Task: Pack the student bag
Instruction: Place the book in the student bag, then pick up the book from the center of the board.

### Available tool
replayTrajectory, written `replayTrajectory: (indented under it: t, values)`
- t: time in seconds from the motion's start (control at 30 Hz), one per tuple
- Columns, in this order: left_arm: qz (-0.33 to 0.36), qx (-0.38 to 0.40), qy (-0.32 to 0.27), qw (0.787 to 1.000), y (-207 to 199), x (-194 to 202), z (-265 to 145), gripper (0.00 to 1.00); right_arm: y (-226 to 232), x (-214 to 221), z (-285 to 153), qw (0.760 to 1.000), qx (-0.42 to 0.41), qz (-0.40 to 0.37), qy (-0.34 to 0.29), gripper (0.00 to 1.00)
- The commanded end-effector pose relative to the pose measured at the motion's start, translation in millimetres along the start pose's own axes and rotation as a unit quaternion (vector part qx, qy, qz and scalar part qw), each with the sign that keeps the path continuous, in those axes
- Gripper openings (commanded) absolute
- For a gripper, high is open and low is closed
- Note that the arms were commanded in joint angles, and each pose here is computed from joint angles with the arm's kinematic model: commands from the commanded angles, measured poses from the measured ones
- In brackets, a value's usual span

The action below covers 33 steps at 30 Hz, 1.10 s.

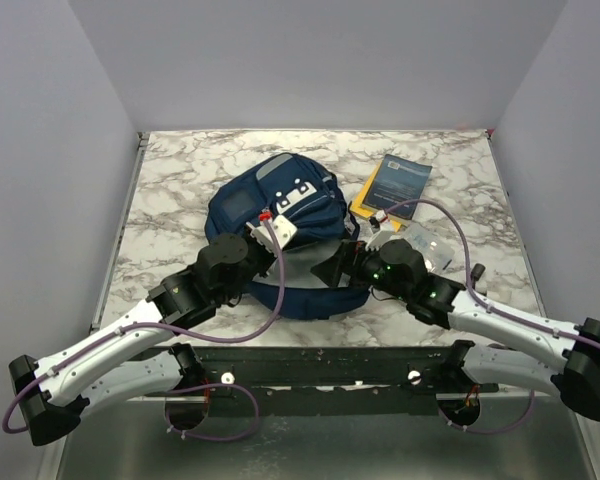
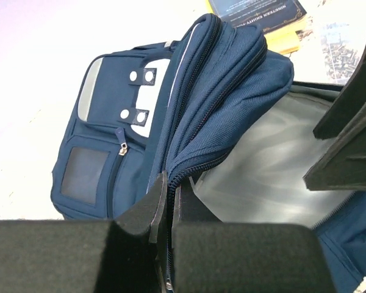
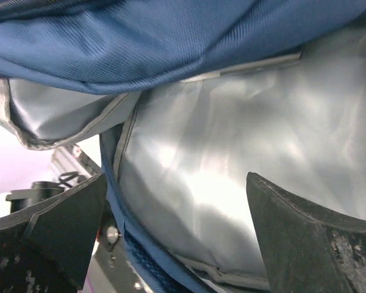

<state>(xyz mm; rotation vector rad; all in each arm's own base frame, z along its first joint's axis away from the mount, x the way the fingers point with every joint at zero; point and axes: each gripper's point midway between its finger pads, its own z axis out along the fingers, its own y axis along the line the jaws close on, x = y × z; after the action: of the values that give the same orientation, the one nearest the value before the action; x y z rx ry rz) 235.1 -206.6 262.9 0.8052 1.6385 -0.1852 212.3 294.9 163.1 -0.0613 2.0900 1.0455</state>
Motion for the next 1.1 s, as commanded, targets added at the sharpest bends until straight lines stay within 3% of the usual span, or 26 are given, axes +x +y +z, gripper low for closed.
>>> replayTrajectory:
  t: [0.0,0.1,0.23,0.37,0.57,0.7,0.83,1.07]
  values:
    - [-0.008,-0.046,-0.007,0.999,21.0,-12.3,-1.1,0.0,-38.3,11.2,-16.3,0.992,0.071,-0.095,0.039,1.0]
    - [-0.008,-0.045,0.002,0.999,18.8,-7.8,2.9,0.0,-22.2,17.2,-10.6,0.994,0.041,-0.082,0.066,0.96]
    - [-0.009,-0.047,0.027,0.998,16.5,-0.4,9.5,0.0,25.6,21.6,-7.2,0.992,-0.081,-0.052,0.08,0.87]
    - [0.004,-0.077,0.062,0.995,24.0,11.7,14.1,0.0,24.6,8.4,-7.3,0.996,-0.046,-0.04,0.07,0.78]
    - [0.006,-0.114,0.085,0.99,35.6,18.4,12.7,0.0,-36.1,-50.3,-37.8,0.981,0.152,-0.118,-0.025,0.75]
    - [0.011,-0.134,0.095,0.986,41.6,22.5,12.0,0.0,-91.4,-106.1,-70.0,0.949,0.279,-0.115,-0.086,0.86]
    - [0.012,-0.13,0.096,0.987,40.3,22.4,12.3,0.0,-158.9,-161.0,-88.6,0.934,0.326,-0.043,-0.139,1.0]
    - [0.013,-0.12,0.096,0.988,36.6,22.8,14.4,0.0,-253.4,-193.8,-54.0,0.947,0.278,0.1,-0.126,1.0]
